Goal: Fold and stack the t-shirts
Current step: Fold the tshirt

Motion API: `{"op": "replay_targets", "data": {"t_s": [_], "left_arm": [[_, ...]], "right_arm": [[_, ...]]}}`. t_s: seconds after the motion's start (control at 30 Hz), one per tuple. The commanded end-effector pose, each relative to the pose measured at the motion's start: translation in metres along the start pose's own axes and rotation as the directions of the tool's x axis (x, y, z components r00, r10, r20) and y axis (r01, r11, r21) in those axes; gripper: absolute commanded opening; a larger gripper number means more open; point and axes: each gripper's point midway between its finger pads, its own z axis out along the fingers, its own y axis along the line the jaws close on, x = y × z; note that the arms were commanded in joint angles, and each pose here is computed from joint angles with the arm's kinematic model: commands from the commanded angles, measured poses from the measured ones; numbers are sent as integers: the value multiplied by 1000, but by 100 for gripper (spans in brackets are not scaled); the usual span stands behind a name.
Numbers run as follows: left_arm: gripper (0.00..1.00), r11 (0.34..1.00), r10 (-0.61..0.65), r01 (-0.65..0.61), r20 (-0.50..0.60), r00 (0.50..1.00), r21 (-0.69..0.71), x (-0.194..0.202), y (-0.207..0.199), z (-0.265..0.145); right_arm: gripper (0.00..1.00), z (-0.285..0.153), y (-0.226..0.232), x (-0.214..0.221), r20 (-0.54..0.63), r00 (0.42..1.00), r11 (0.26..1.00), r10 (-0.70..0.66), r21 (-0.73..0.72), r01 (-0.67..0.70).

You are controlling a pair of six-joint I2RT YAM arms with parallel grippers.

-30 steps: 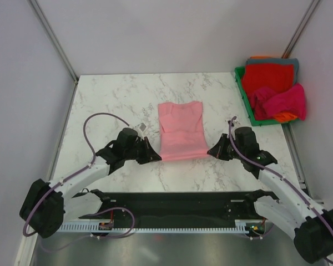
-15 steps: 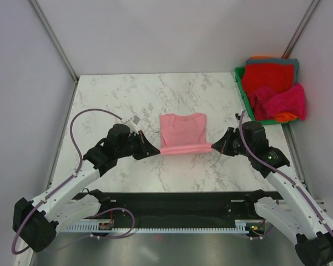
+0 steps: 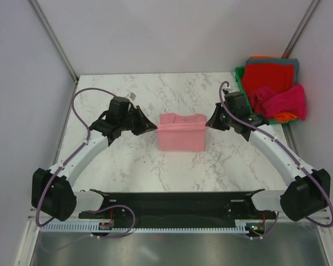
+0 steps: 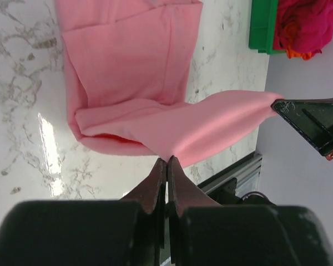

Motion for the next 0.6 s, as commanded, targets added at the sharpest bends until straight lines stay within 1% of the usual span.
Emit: {"op": "replay_targets", "data": {"t_s": [0.0,0.03,0.07,0.1,0.13,0.17,0.23,0.27,0.3,0.33,0.37,0.4,0.43,0.5,0.57], "left_arm": [[2,999,40,-40,2,999,-5,-28,1,10],[2,999,37,-37,8,999,-11,-36,4,13],[2,999,40,-40,12,999,5,-44,-2,14],[2,1000,25,-25,-10,1000,-14,-47,7,27],[2,1000,20,-20,-10,1000,-11,-53,8,30],[2,1000,29,-29,-4,1000,-1,-62,2,35],[2,1000,22,-23,-28,999,-21,-68,10,53],[2,999,34,-34,-16,999,-4,-78,0,57],[2,999,33,-33,-18,999,-2,-82,-1,61],[2,1000,19,-20,-48,999,-11,-80,6,76],[2,1000,25,-25,-36,999,3,-90,-2,79],[2,1000,20,-20,-45,999,1,-92,0,86],[2,1000,8,-8,-64,998,-12,-92,7,98],[2,1000,7,-8,-59,998,-12,-102,7,109],[2,1000,-16,14,-73,997,-27,-107,17,127]], "right_arm": [[0,13,-4,-40,89,996,997,-31,68,25],[0,15,-1,-49,101,994,998,-29,67,22],[0,30,-7,-48,72,997,996,-22,85,15],[0,35,-8,-51,68,997,996,-21,90,15],[0,38,-7,-61,79,997,996,-17,89,10],[0,51,-13,-59,52,999,994,-12,105,7],[0,59,-15,-69,59,998,994,-10,112,3],[0,68,-21,-69,45,999,992,-2,129,-4],[0,71,-23,-71,42,999,991,5,132,-11],[0,72,-26,-80,56,998,991,15,133,-22],[0,77,-31,-81,53,998,990,20,141,-27],[0,80,-33,-85,58,998,989,20,144,-28],[0,84,-38,-89,60,998,987,29,153,-38],[0,91,-42,-94,60,998,987,33,157,-42],[2,107,-48,-97,42,998,986,44,162,-50]]}}
